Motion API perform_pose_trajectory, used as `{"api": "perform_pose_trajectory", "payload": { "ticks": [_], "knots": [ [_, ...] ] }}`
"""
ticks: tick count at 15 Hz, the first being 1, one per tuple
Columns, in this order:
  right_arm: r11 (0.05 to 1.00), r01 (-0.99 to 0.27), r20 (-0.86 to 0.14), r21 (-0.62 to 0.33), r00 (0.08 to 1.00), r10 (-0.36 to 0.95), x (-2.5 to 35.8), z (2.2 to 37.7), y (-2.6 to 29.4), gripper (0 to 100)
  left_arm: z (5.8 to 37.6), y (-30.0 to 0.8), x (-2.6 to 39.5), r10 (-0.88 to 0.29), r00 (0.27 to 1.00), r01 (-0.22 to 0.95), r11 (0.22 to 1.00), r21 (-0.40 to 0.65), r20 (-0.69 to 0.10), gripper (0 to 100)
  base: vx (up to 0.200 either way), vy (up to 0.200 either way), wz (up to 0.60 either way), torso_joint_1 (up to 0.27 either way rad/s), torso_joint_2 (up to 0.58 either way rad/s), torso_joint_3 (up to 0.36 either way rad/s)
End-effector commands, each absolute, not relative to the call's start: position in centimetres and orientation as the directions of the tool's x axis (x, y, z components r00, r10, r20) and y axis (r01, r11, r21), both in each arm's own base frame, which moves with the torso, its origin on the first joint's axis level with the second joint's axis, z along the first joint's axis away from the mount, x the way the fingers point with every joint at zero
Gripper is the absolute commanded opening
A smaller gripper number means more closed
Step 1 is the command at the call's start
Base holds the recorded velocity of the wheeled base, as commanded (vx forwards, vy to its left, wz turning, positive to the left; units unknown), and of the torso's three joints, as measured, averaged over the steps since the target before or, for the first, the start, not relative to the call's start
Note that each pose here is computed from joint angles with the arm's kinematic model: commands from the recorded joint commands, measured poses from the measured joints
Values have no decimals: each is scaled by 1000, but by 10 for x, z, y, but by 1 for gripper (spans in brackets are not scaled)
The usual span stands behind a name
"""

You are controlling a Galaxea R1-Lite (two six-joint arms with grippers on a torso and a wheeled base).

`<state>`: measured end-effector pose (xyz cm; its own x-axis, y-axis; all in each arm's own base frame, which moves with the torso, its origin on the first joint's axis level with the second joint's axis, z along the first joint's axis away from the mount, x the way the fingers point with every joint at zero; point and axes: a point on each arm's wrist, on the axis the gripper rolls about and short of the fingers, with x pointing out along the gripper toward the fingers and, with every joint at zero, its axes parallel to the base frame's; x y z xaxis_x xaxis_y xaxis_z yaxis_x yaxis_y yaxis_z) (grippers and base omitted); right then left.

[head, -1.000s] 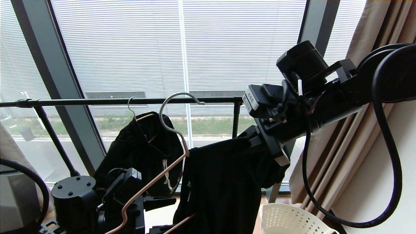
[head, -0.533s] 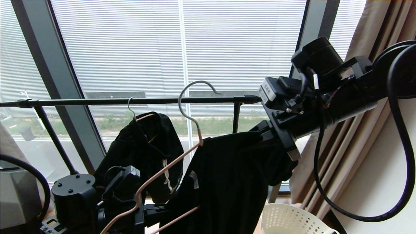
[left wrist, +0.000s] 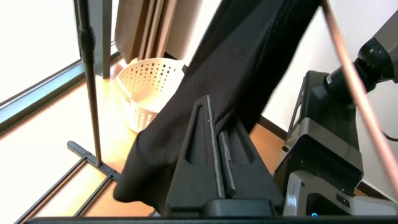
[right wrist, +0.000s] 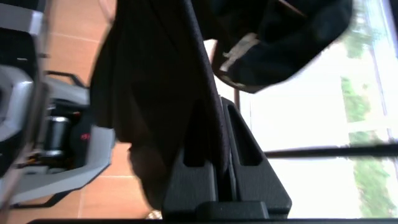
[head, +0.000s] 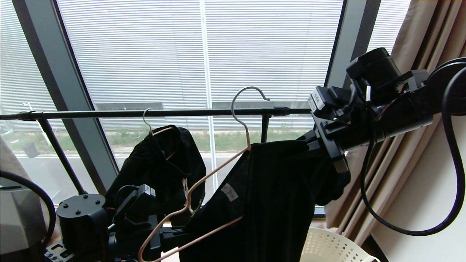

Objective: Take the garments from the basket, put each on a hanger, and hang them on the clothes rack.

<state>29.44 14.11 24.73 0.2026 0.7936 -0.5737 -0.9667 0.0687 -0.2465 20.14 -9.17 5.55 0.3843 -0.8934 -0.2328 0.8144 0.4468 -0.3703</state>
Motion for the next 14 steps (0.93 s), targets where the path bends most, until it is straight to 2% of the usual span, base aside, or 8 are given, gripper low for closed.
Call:
{"api": "perform_pose_trajectory", "payload": {
  "ticks": [1,8,14],
  "knots": [
    [97,-967,-580,-237,221,784,298,242,132,0,56,-90,203,-890,394,811,455,-369,-230,0,0,0,0,0,0,0],
    [196,-933,-554,-301,338,761,305,252,109,0,56,-88,205,-886,405,806,463,-368,-228,0,0,0,0,0,0,0],
    [257,-892,-557,-372,436,707,310,253,101,0,57,-87,205,-886,407,808,463,-365,-224,0,0,0,0,0,0,0]
  ]
}}
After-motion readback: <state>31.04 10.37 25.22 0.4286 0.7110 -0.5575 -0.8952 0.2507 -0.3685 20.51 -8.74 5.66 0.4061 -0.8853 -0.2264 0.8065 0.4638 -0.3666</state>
